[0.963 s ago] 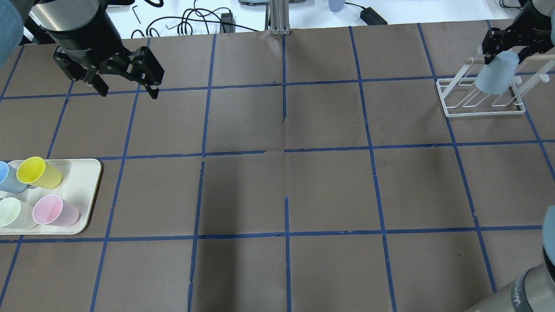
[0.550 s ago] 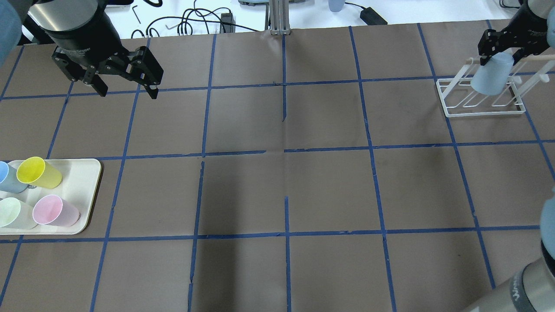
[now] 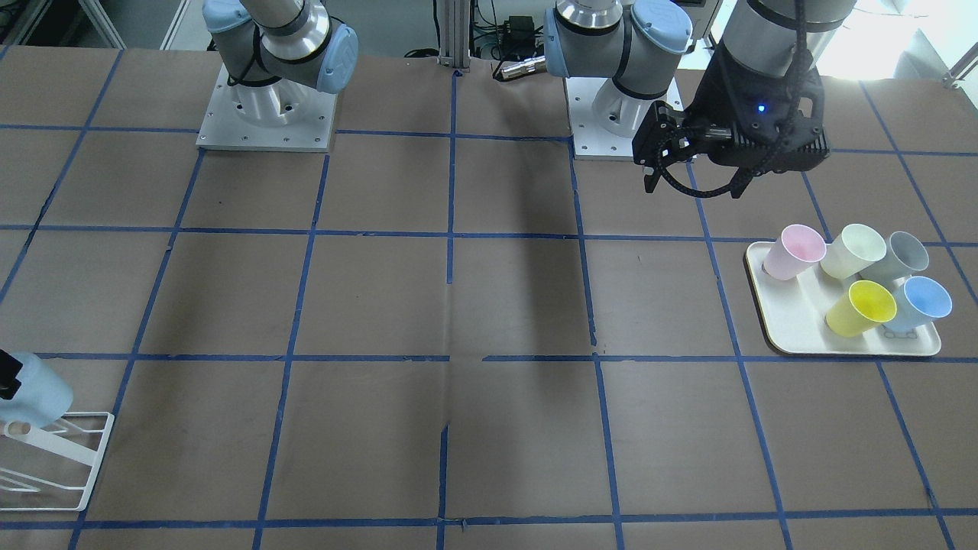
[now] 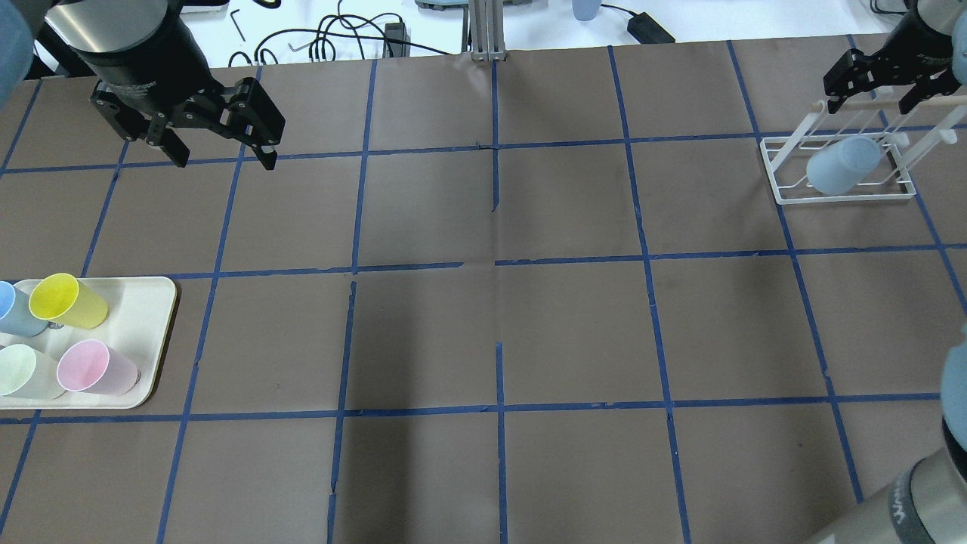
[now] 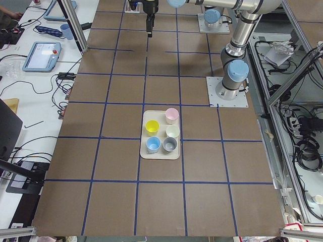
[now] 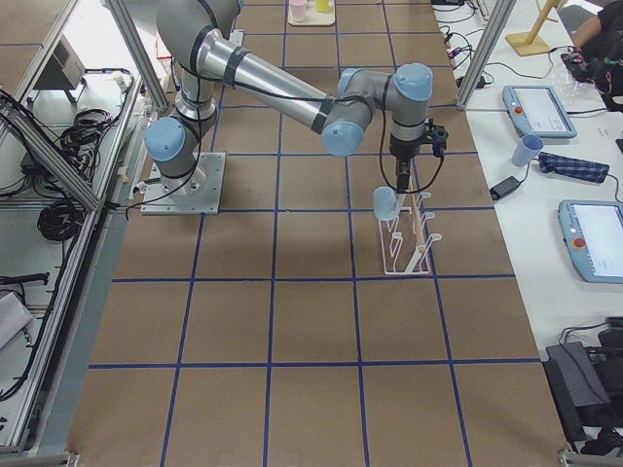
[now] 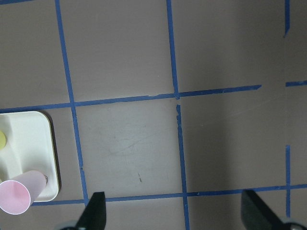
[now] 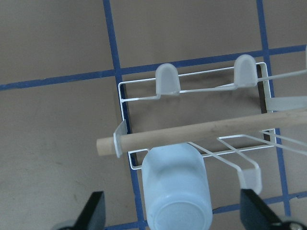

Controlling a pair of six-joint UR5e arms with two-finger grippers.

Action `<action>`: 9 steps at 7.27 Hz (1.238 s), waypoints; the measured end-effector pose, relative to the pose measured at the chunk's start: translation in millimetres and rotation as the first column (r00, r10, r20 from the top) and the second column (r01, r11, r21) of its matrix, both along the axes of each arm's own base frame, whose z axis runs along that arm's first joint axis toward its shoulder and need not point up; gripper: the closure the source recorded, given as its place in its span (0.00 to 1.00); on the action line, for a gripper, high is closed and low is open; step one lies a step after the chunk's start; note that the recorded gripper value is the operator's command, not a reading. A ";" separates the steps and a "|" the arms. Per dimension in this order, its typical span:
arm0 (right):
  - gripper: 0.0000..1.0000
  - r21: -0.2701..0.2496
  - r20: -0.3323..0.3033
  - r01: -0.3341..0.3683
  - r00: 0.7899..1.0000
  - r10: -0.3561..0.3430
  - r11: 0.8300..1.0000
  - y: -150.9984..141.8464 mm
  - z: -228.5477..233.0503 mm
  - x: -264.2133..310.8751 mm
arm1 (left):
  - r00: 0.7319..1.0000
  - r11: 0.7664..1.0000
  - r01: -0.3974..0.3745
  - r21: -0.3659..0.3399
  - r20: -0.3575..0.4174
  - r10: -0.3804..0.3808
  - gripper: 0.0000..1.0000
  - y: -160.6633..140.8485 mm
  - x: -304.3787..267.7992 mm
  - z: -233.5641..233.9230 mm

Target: Transfer IKEA cup to right arm and place on rack

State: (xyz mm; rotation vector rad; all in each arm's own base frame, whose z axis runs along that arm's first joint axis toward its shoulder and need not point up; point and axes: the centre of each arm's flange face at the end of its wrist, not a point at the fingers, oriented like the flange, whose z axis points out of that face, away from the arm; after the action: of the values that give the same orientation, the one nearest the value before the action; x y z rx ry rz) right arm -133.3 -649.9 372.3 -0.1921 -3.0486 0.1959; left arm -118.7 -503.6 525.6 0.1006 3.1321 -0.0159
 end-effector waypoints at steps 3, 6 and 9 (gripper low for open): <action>0.00 0.040 0.014 -0.001 1.000 0.000 0.999 28.4 45.3 13.6 | 0.999 0.999 -0.038 -0.005 -0.025 0.037 0.00 -1.1 1.5 2.1; 0.00 0.097 0.040 -0.012 0.999 0.008 0.995 89.7 113.3 50.4 | 0.999 0.999 -0.043 -0.016 -0.025 0.042 0.00 -2.1 2.5 6.5; 0.00 0.129 0.046 -0.015 0.999 0.009 0.992 138.0 142.4 72.1 | 0.998 0.998 -0.052 -0.020 -0.024 0.051 0.00 -1.9 2.6 6.8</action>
State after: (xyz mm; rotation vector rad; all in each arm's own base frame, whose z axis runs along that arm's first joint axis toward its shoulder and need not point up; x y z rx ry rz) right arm -61.1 -511.8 514.7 -0.1721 -3.0944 -0.0061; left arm -116.2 -505.5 532.4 0.0200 3.1561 -0.0490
